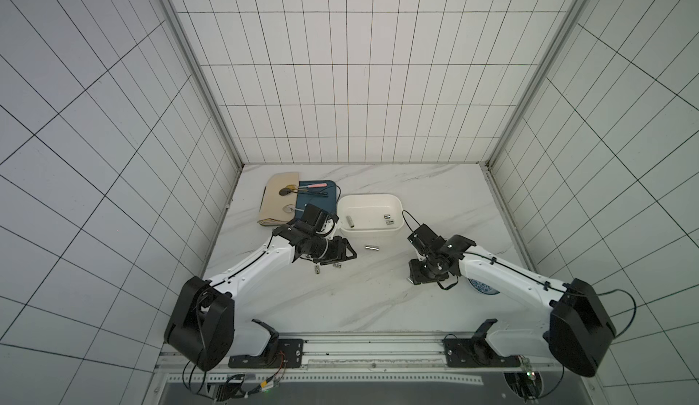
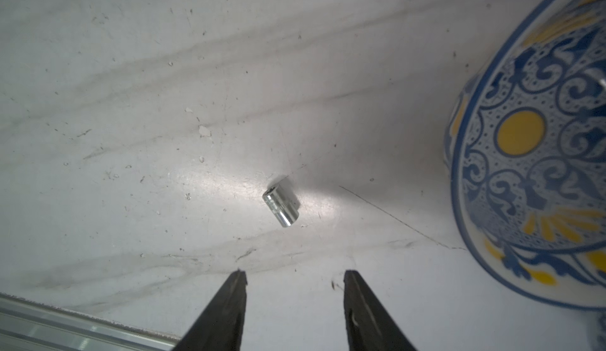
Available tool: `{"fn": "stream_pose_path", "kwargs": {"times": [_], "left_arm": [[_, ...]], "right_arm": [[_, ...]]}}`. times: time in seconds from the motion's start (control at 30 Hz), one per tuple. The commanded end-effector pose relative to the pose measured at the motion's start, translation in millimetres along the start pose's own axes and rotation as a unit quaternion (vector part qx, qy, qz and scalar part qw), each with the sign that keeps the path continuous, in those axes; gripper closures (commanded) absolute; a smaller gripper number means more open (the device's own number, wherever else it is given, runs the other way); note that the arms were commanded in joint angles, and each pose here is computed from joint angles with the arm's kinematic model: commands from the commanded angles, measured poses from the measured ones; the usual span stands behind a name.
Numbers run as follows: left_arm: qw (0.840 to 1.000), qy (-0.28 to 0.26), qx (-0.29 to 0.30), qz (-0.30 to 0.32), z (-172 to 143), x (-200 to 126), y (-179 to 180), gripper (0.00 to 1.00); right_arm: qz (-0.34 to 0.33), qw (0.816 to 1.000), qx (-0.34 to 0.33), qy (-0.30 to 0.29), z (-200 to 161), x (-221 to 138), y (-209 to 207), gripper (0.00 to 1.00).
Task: Put the socket on the desktop into the storage box
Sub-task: Pick up the socket head from the center of the board.
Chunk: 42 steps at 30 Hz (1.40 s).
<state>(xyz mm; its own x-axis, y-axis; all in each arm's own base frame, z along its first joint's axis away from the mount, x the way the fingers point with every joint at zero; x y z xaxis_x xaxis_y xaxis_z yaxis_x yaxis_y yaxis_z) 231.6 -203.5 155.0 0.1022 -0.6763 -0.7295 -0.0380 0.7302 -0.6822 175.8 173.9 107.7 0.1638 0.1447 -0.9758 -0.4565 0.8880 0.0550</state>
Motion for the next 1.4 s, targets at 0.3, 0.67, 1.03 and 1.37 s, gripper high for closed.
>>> {"fn": "stream_pose_path", "kwargs": {"times": [0.3,0.67,1.03,1.37], "left_arm": [[1.000,0.000,0.004,-0.013,-2.4,3.6,1.0,0.40],[1.000,0.000,-0.007,-0.008,-0.5,7.6,4.4,0.40],[1.000,-0.004,-0.012,-0.005,-1.6,7.7,6.7,0.40],[1.000,-0.007,-0.017,-0.002,-2.1,8.7,9.7,0.40]], "right_arm": [[-0.004,0.999,-0.006,0.045,0.7,29.5,-0.7,0.51],[0.012,0.999,-0.012,0.047,9.8,43.1,6.9,0.57],[0.018,0.998,-0.014,0.059,8.9,51.3,9.2,0.68],[0.021,0.998,-0.012,0.064,8.6,54.0,10.8,0.79]]}}
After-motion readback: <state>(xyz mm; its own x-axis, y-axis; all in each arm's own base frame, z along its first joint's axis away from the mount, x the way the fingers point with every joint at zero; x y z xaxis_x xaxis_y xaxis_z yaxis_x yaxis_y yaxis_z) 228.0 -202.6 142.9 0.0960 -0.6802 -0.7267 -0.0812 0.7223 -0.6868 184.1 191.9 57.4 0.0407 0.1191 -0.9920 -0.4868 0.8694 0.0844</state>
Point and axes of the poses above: each gripper's point midway between its finger pads, its own x axis out along the fingers, its own y axis along the line the jaws close on, z = x × y, the point moved 4 cm from there along -x, back along the fingers, and after that the axes turned 11 degrees about -x, right-handed, at the moved point
